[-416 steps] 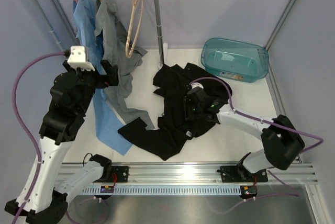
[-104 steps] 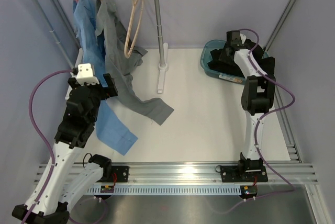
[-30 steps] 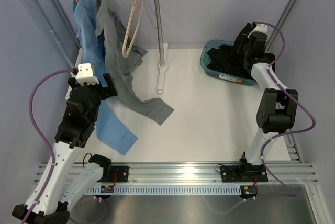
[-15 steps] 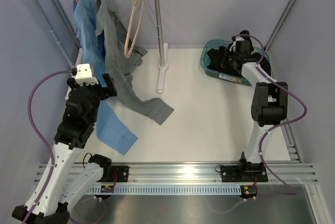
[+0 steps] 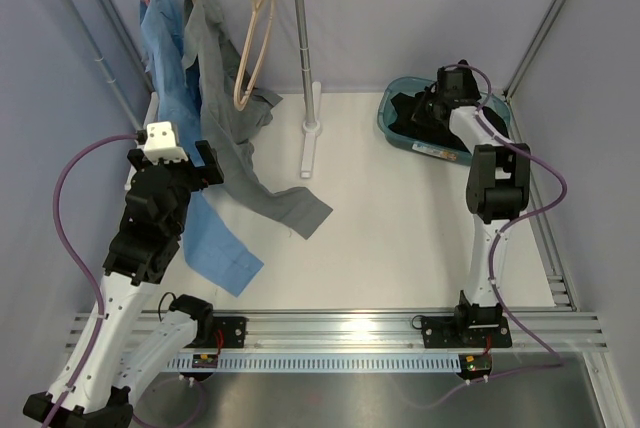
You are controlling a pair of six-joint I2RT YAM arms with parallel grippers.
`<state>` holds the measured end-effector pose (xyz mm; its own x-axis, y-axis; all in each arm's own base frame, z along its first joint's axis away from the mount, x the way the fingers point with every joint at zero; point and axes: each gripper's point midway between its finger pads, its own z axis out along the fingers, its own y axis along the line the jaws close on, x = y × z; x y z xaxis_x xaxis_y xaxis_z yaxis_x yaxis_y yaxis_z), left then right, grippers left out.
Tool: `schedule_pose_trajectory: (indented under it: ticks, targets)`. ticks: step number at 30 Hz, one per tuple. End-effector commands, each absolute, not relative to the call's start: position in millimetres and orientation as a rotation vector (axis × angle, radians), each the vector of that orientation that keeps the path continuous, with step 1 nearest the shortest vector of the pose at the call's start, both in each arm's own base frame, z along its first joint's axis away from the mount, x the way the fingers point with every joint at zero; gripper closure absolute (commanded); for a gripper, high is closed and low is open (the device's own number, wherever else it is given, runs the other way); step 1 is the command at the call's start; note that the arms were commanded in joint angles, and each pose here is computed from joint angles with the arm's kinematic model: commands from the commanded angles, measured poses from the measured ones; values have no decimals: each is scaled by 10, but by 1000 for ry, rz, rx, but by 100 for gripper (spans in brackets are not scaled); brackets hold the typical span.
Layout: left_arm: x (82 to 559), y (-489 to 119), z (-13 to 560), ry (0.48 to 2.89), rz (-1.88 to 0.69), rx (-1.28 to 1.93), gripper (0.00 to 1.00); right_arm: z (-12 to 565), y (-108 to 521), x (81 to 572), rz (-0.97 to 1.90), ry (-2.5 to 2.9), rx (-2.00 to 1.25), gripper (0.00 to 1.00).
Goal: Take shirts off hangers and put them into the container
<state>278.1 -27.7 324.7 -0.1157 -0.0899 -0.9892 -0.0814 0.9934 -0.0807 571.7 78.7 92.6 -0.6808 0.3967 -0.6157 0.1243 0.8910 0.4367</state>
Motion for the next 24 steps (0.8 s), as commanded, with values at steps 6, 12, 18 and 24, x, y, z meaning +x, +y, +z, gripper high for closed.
schedule_pose_trajectory:
  ticks: [6,12,18,24]
  targets:
    - [2807,-250,3384,1628,-20,-168,1,765,590,5905,306,2356,496,88]
    - [2819,-249,3372,1634,-17,-168,1,1620,527,5906,276,2189,368,48]
    - [2823,-251,3371,1634,-17,-168,1,2416,264,5935,122,2029,335,31]
    - [2836,-258,3356,1640,-16,-166,1,2649,-341,6114,-138,1931,521,25]
